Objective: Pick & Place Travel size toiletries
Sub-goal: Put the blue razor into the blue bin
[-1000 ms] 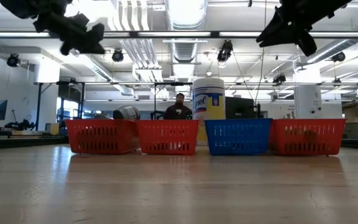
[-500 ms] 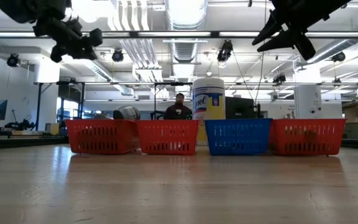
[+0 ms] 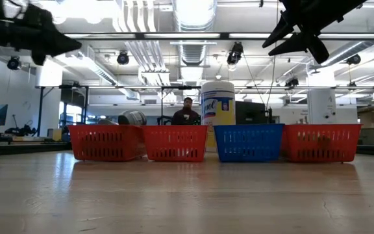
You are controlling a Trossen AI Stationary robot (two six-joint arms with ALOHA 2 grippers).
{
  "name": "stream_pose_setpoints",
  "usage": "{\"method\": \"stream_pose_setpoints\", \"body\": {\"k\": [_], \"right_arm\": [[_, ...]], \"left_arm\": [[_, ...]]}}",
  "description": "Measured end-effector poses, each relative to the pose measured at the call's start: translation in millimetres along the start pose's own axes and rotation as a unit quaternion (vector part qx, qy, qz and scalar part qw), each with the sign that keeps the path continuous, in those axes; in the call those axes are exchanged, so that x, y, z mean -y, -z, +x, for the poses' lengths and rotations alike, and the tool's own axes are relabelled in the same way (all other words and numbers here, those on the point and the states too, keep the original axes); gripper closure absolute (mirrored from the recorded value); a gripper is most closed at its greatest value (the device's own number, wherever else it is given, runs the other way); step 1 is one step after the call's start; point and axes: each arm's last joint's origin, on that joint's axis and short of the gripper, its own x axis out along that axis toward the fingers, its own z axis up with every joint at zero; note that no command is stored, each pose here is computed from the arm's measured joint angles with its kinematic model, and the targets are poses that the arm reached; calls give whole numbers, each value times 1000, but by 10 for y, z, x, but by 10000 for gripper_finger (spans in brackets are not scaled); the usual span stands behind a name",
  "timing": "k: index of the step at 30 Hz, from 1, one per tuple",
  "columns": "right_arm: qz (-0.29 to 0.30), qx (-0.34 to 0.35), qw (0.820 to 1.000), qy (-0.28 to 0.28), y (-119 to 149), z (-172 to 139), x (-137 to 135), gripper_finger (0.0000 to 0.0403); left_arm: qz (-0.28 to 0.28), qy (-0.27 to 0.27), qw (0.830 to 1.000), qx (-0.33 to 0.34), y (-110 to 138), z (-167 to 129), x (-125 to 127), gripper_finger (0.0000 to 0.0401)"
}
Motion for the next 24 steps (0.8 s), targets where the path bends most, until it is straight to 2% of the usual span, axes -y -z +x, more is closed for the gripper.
{"method": "stream_pose_setpoints", "body": {"k": [3,5,8,14,18,21,24], "right_arm": [[-5,0,1000,0,1,0,1,277],[-6,0,1000,-1,-1,-4,1,274],[-9,-1,1000,-1,0,-5,1,268],[-82,-1,997,-4,-5,-13,2,257],[-144,4,990,-9,-29,-47,10,251],[-185,9,983,-14,-56,-91,24,247],[-208,13,978,-17,-88,-153,53,243]], "left_arm": [[25,-15,999,16,55,-115,11,343],[20,-40,999,15,142,-165,-7,343],[34,-44,998,26,195,-207,16,343],[19,-53,998,14,461,-231,-30,343],[-6,-57,998,-8,739,-230,-103,343],[-73,-70,993,-66,918,-245,-130,343],[-91,-67,991,-65,922,-229,-150,343]]}}
